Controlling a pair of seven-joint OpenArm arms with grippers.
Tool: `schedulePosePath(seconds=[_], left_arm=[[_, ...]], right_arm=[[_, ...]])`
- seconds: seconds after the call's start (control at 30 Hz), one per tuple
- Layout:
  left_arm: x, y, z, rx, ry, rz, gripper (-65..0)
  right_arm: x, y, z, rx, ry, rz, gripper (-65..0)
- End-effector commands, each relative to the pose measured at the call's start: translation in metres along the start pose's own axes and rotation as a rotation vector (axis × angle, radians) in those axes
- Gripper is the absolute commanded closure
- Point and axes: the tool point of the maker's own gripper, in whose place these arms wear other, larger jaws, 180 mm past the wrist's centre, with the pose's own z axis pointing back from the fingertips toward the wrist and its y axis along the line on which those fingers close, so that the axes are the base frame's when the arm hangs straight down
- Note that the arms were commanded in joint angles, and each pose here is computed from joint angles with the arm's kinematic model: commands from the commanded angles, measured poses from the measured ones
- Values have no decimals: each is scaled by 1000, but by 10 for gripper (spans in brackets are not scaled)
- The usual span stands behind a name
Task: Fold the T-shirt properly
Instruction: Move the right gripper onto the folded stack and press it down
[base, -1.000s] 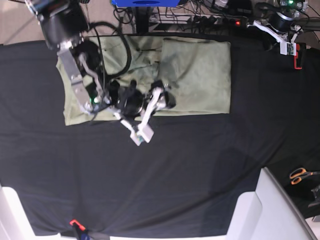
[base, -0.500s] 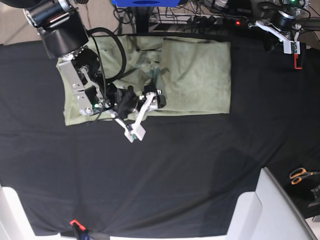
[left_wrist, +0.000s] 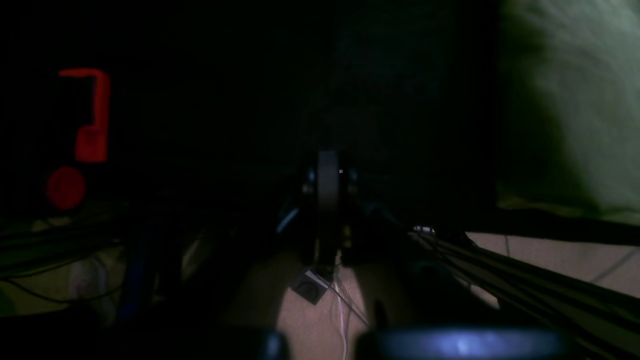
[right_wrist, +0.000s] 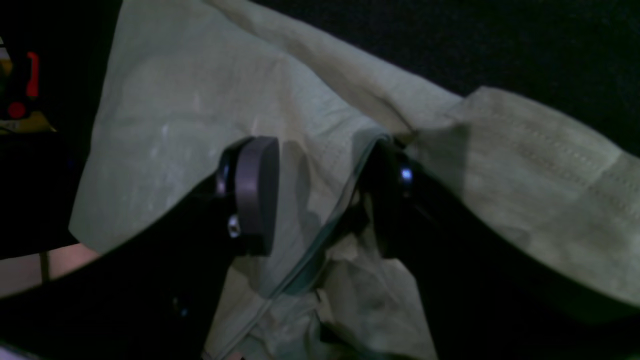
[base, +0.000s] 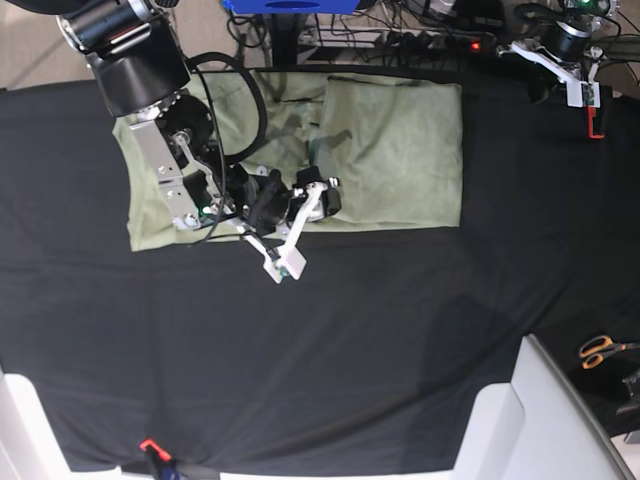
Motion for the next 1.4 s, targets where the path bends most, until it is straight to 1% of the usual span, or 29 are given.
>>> schedulePosePath(seconds=[0.0, 0.03, 0.07, 0.1, 0.13, 0.2, 0.23, 0.4, 0.53, 0.9, 1.1, 1.13, 1.2, 1.37], left_arm=[[7, 4, 4, 2, -25, -15, 0], [7, 4, 4, 2, -25, -15, 0], [7, 4, 4, 3, -24, -16, 0], [7, 5, 4, 4, -25, -16, 0], [7, 5, 4, 4, -25, -16, 0], [7, 5, 4, 4, -25, -17, 0], [7, 5, 4, 4, -25, -17, 0], [7, 5, 4, 4, -26, -16, 0], [7, 5, 4, 4, -25, -17, 0], [7, 5, 4, 5, -24, -19, 0], [-4, 12, 1, 6, 8, -12, 0], [-6, 12, -1, 5, 13, -6, 0], [-10, 16, -1, 14, 21, 4, 0], [-5, 21, -1, 6, 16, -16, 0]], right_arm=[[20, 9, 2, 25, -47, 14, -264], [20, 9, 2, 25, -47, 14, -261], [20, 9, 2, 25, -47, 14, -239], [20, 9, 2, 25, -47, 14, -198], [20, 9, 2, 25, -47, 14, -144], [20, 9, 2, 24, -46, 14, -20], [20, 9, 2, 24, -46, 14, 0], [20, 9, 3, 25, -45, 15, 0], [17, 9, 3, 25, -21, 18, 0], [33, 3, 7, 9, -38, 37, 0], [31, 3, 7, 6, -35, 36, -11], [28, 4, 7, 7, -19, 36, -26], [25, 6, 10, 10, 4, 46, -87], [10, 25, 28, 39, -35, 66, -318]])
